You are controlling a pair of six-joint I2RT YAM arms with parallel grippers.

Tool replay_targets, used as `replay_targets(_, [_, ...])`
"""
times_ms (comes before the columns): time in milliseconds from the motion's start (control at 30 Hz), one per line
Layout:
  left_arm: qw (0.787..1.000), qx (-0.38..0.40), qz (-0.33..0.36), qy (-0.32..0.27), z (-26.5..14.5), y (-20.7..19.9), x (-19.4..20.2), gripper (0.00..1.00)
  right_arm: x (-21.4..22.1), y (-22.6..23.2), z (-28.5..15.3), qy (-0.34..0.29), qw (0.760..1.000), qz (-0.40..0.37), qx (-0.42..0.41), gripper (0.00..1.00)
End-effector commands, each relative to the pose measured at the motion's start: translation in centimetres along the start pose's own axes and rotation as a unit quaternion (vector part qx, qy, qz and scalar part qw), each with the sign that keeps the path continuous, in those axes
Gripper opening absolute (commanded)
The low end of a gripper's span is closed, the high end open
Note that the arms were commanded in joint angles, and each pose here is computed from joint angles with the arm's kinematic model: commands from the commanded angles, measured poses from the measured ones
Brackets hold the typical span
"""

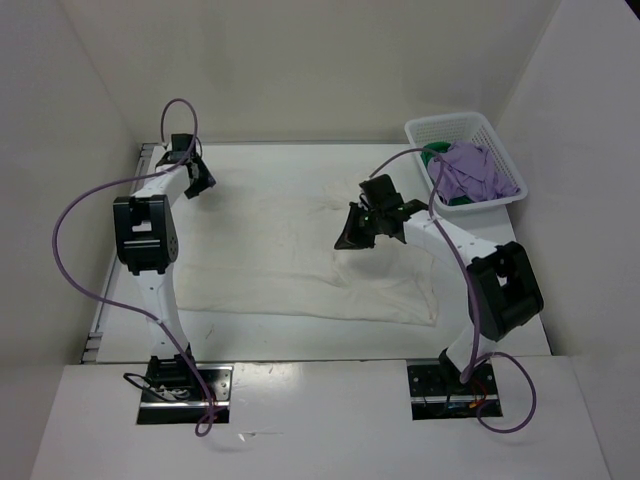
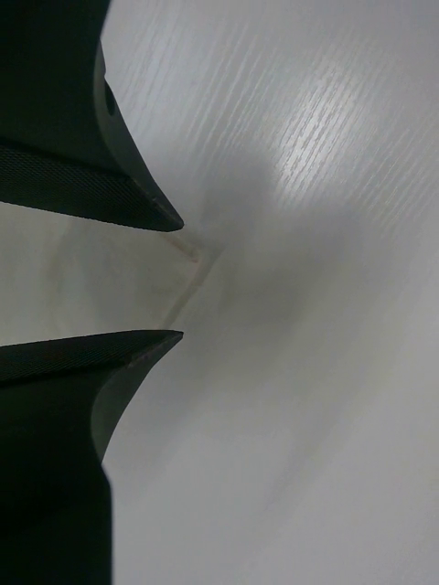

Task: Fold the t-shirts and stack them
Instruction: Grap the side of the flattened tshirt furthest away from the robot with both arms

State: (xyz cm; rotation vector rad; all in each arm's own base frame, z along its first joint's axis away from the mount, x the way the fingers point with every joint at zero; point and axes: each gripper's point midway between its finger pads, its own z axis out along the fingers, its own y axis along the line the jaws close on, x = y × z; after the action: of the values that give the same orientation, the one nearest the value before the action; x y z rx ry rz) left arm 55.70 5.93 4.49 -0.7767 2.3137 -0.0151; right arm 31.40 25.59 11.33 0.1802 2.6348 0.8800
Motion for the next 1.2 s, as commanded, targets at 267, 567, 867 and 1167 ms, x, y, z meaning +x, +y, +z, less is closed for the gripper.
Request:
replay_targets(267, [1.0, 0.002, 0.026, 0.013, 2.2, 0.4, 0.3, 0.39, -1.7, 0.5, 0.4, -0.018, 1.0, -0.011, -0.014, 0.03])
replay_targets(567, [0.999, 0.015, 0.026, 0.021, 2.0, 0.1, 0.8, 0.06, -10.5, 1.6, -0.2, -0.112, 0.994, -0.006, 0.001, 0.3])
replay_targets(867, [0.999, 0.038, -0.013, 0.0, -1.1, -0.5, 0.2, 0.0, -26.1, -6.9, 3.2, -0.254, 0.949, -0.015, 0.187, 0.44])
replay_targets(1167, [0.998, 0.055, -0.018, 0.011, -1.5, -0.9, 1.1, 0.0, -32.2, -12.2, 8.0, -0.269, 0.911, -0.06, 0.308, 0.48])
